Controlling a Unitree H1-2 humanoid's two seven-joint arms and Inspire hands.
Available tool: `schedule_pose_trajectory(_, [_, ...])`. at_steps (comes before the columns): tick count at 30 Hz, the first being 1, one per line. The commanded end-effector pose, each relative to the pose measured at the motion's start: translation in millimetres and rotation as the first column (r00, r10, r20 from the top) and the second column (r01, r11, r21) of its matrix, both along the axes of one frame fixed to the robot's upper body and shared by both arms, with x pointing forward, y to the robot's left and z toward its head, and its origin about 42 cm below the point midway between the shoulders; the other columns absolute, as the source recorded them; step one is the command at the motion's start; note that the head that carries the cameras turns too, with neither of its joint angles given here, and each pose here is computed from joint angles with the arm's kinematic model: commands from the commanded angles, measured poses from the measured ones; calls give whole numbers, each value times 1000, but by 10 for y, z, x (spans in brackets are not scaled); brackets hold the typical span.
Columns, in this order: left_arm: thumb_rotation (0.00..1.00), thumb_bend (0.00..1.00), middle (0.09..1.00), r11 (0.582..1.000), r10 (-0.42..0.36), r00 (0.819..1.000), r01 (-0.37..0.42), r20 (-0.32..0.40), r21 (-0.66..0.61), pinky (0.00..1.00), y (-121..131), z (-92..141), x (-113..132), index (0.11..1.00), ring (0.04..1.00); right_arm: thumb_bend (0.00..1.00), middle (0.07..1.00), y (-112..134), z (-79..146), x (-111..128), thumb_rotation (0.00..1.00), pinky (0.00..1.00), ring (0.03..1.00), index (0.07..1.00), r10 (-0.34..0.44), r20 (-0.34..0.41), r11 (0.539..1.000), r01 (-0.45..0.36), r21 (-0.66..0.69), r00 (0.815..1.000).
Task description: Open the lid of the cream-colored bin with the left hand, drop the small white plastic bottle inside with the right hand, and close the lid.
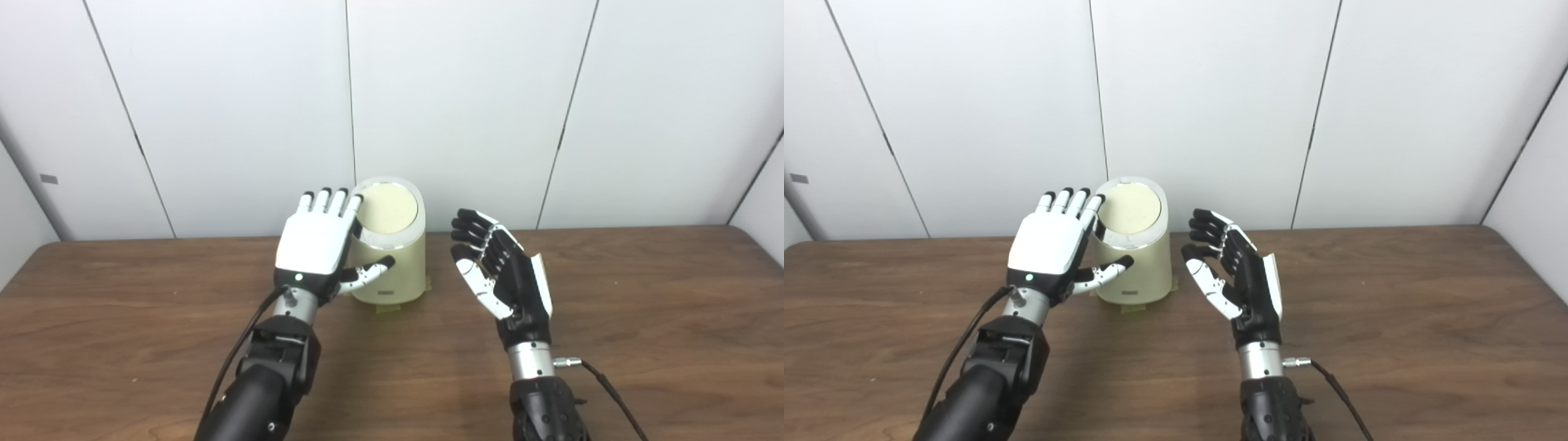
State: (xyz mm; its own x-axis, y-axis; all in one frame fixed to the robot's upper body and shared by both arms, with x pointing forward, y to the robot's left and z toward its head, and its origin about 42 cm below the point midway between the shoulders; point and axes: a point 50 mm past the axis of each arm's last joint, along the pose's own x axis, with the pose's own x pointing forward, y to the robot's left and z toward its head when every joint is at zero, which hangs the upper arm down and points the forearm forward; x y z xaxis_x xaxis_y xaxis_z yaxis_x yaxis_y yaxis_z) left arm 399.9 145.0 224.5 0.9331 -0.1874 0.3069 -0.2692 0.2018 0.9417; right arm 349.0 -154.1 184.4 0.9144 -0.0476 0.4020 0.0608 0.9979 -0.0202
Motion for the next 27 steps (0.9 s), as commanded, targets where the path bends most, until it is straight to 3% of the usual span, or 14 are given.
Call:
schedule_pose_trajectory(1, [883,421,923,978,-48,987,78,156,-191,1000,-22,298,-47,918,954,270,730,25,214,44,504,640,718,728,7,90,1000,-8,4,996])
schedule_pose_trajectory(3, [829,306,836,924,-75,978,142,195,-354,808,33,311,-137,823,851,264,725,8,211,47,508,628,712,725,9,99,1000,-9,1,995])
schedule_pose_trajectory(4, [813,286,822,893,-86,971,175,224,-414,774,66,300,-190,808,833,263,724,-1,207,49,507,626,711,724,11,101,1000,-11,0,995])
schedule_pose_trajectory(6, [676,223,787,849,-91,961,212,262,-484,608,110,241,-266,776,760,267,722,-19,204,50,506,622,708,721,13,106,1000,-12,-6,994])
schedule_pose_trajectory(7, [652,213,782,817,-91,959,225,267,-530,585,133,189,-312,772,749,268,722,-28,208,48,504,621,707,720,13,111,1000,-13,-8,994])
schedule_pose_trajectory(13, [554,218,758,662,-99,951,282,293,-694,584,249,-6,-492,755,718,262,707,-110,227,28,404,600,690,700,-14,123,1000,16,-13,992])
schedule_pose_trajectory(18, [637,217,771,504,-111,944,322,310,-802,649,376,-44,-586,768,745,282,692,-222,191,45,336,585,671,687,-39,136,999,41,-11,990])
schedule_pose_trajectory(21, [646,221,776,447,-109,947,319,303,-836,680,391,-11,-637,770,760,285,694,-275,181,46,321,585,671,688,-45,144,999,46,-8,989])
schedule_pose_trajectory(24, [587,212,773,394,-107,950,313,295,-865,690,394,-2,-664,768,761,279,697,-326,167,40,340,585,673,691,-47,155,998,51,-27,987])
schedule_pose_trajectory(27, [582,215,774,365,-104,955,297,278,-882,706,394,-9,-685,770,768,291,695,-361,151,34,356,587,674,688,-53,149,998,59,-35,987])
